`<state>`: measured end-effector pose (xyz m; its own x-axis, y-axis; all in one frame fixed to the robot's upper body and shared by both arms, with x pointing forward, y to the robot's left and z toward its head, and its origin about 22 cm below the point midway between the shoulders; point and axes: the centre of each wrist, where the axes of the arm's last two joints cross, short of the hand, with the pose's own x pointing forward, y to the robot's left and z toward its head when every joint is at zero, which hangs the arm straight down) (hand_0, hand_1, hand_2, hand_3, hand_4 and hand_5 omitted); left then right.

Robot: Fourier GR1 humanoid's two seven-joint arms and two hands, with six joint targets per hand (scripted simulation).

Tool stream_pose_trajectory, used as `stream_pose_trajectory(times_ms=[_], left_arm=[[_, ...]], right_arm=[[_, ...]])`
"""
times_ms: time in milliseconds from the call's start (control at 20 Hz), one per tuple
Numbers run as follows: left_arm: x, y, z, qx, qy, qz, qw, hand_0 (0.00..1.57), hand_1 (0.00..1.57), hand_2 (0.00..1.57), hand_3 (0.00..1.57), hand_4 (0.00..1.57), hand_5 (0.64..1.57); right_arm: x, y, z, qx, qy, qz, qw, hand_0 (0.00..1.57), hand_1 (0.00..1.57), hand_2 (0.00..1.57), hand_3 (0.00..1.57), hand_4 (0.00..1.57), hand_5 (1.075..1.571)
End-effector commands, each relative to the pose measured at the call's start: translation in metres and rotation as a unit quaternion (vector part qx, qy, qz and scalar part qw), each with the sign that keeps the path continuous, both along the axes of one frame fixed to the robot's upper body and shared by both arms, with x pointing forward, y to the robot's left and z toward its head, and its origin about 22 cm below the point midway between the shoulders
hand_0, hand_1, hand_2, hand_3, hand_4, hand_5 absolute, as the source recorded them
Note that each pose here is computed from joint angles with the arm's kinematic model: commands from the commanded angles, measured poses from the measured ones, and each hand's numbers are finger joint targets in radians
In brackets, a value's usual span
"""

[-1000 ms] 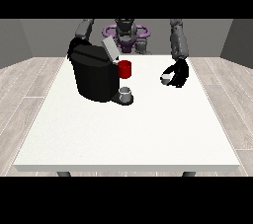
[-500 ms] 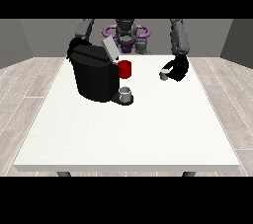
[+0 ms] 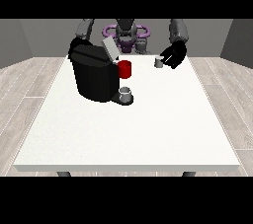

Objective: Insert the coffee pod into the coffee machine and close the lid

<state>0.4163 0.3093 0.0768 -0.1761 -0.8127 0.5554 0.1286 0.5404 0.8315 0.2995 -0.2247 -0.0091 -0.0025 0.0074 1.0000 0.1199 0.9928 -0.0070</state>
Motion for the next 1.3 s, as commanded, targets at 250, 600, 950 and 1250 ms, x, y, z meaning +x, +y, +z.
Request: stream_pose_trajectory(times_ms=[250, 600, 950, 1250], left_arm=[[0.019, 0.004, 0.062, -0.012, -0.038, 0.009, 0.999, 1.25, 1.25, 1.33, 1.29, 0.57, 1.571], [0.030, -0.023, 0.096, -0.007, -0.083, -0.004, 0.997, 1.02, 1.02, 1.21, 1.23, 0.50, 1.571], [0.035, -0.002, 0.138, -0.033, -0.082, 0.031, 0.996, 1.28, 1.28, 1.33, 1.27, 0.48, 1.571], [0.043, -0.045, 0.172, -0.020, -0.122, 0.029, 0.992, 1.26, 1.26, 1.31, 1.24, 0.51, 1.571]], right_arm=[[-0.001, 0.016, 0.007, -0.002, -0.021, 0.033, 0.9992, 0.00, 0.00, 0.00, 0.00, 0.48, 1.571], [0.019, 0.007, 0.028, 0.002, -0.053, 0.032, 0.9981, 0.00, 0.00, 0.00, 0.00, 0.53, 1.571], [0.008, 0.024, 0.038, -0.016, -0.047, 0.052, 0.9974, 0.00, 0.00, 0.00, 0.00, 0.51, 1.571], [0.028, 0.020, 0.052, -0.020, -0.099, 0.039, 0.9941, 0.00, 0.00, 0.00, 0.00, 0.52, 1.571]])
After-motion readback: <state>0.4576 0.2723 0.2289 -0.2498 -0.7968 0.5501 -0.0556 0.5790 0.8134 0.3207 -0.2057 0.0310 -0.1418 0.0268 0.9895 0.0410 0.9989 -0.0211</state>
